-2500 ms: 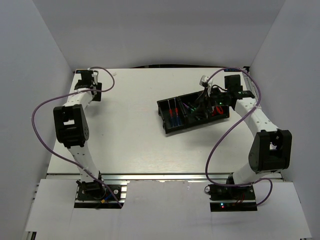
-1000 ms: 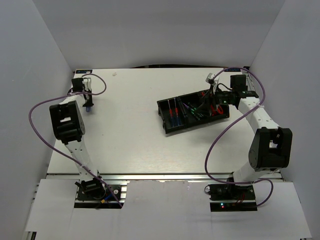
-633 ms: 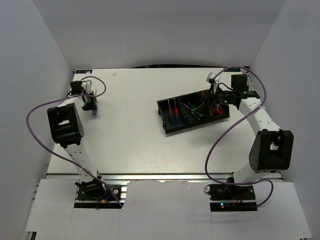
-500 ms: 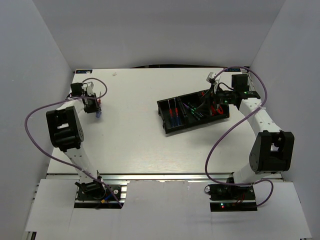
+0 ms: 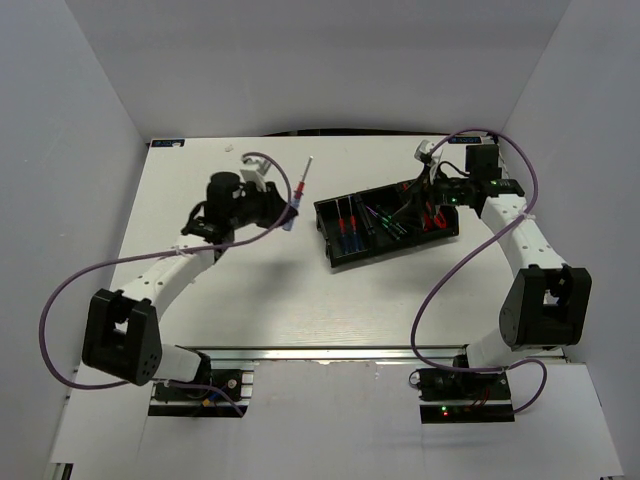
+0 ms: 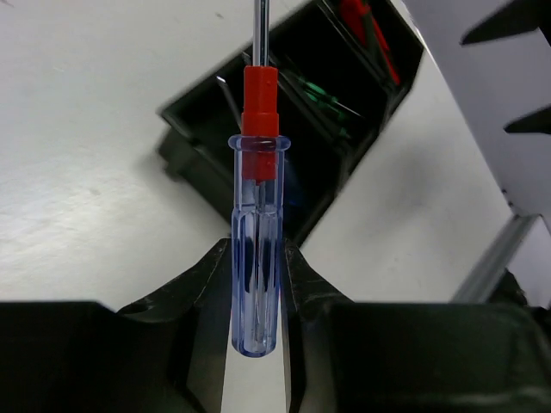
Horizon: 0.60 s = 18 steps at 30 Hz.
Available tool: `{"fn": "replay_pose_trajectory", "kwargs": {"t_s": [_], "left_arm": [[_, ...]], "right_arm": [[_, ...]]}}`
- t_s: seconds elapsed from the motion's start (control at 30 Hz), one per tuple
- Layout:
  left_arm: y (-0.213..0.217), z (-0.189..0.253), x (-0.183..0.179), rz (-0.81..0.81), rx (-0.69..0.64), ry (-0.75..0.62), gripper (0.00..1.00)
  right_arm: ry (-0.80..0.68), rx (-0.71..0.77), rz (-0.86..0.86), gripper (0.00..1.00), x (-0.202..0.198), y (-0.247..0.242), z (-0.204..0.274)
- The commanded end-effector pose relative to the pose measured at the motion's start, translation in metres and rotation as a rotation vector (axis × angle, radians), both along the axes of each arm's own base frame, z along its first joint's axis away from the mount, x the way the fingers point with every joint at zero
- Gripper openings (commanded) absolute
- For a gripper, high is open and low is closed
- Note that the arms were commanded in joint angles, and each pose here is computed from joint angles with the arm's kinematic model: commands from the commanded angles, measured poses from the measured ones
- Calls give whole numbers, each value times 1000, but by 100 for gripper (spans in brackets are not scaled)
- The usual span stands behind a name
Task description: Sort the tools into containers
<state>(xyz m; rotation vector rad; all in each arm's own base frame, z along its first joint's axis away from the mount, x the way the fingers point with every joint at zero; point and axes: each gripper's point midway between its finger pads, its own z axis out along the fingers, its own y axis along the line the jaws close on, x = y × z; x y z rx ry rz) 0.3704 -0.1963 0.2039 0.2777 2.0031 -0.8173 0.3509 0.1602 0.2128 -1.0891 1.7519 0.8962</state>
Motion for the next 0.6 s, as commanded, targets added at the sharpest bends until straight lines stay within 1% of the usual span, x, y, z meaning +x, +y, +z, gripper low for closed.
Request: {"fn": "replay_pose_trajectory", "kwargs": {"t_s": [0.0, 0.03, 0.07, 0.1, 0.13, 0.23, 0.37, 0.43, 0.57], "left_arm": [[-35, 17, -8, 34, -142, -3, 0], [-56, 17, -18, 0, -144, -3, 0], [-64, 17, -19, -3, -143, -9, 0], [-68, 15, -11, 30, -126, -16, 0], [-81, 12, -16, 15, -120, -8, 0], [-101, -3, -8, 35, -87, 15, 0], [-119, -28, -1, 60, -32, 58, 0], [-127, -33, 0, 60, -14, 59, 0], [-133, -51, 15, 97, 38, 93, 1]], "right_arm": [[-54, 11, 3, 90, -1, -1, 27], [-48, 12, 2, 89, -2, -1, 26], [-45, 13, 2, 90, -3, -1, 26], [-41, 14, 1, 89, -3, -1, 26], [-36, 16, -1, 89, -4, -1, 26], [-30, 20, -1, 89, -7, 0, 26], [-34, 15, -2, 89, -10, -1, 25], [-30, 7, -3, 89, -14, -2, 22], [-27, 4, -2, 89, -20, -3, 19]]}}
